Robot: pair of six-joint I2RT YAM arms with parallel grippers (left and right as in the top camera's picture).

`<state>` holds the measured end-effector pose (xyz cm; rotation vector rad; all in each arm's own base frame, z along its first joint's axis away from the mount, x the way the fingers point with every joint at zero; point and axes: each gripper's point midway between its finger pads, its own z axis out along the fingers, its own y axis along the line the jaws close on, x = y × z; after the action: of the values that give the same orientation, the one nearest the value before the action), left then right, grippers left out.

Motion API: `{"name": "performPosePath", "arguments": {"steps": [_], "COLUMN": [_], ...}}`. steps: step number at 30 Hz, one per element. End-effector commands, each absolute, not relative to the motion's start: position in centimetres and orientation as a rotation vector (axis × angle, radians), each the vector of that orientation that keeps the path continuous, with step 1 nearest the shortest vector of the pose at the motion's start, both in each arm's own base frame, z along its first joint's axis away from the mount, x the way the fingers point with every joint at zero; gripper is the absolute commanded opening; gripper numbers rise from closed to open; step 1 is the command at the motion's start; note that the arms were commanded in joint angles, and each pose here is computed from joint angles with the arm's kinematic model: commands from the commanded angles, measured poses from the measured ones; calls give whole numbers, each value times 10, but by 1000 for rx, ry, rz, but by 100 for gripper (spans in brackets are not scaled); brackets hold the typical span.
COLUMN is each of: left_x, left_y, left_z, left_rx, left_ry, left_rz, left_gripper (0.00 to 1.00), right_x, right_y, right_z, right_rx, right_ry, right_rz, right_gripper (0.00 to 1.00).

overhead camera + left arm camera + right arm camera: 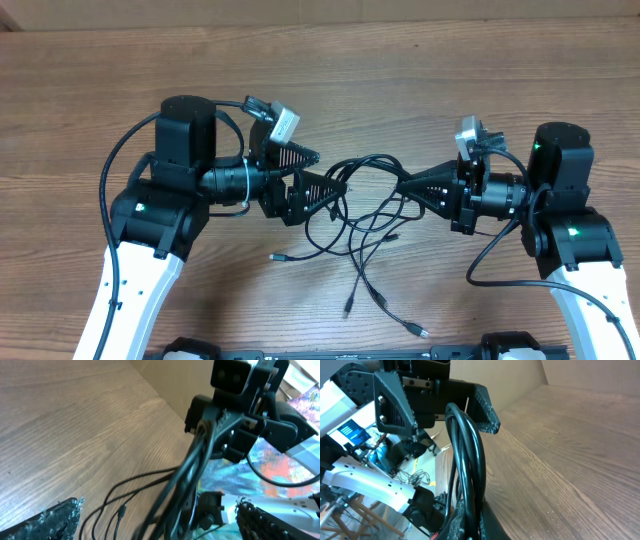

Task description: Untangle cables

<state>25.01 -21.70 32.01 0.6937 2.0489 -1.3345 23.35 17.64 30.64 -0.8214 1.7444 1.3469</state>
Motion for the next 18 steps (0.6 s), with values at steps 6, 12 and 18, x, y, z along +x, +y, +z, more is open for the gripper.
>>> {"name": "performPosePath", "arguments": {"steps": [6,12,18], "left_x": [246,245,243], "left_y": [-213,-213,-216], "left_z": [316,316,316], "left_rx": [794,798,812], "left_ry": [2019,2017,2012], "left_rz": [-1258,-1256,-1270], "left_gripper": [26,19,22], "right_x": [231,223,223], "right_y": [177,178,179], "right_z": [316,320,320], "right_rx": [-817,-847,-848], "right_ry": [1732,1700,1699], "right_rz": [1373,1423,1423], "right_gripper": [4,4,4]}}
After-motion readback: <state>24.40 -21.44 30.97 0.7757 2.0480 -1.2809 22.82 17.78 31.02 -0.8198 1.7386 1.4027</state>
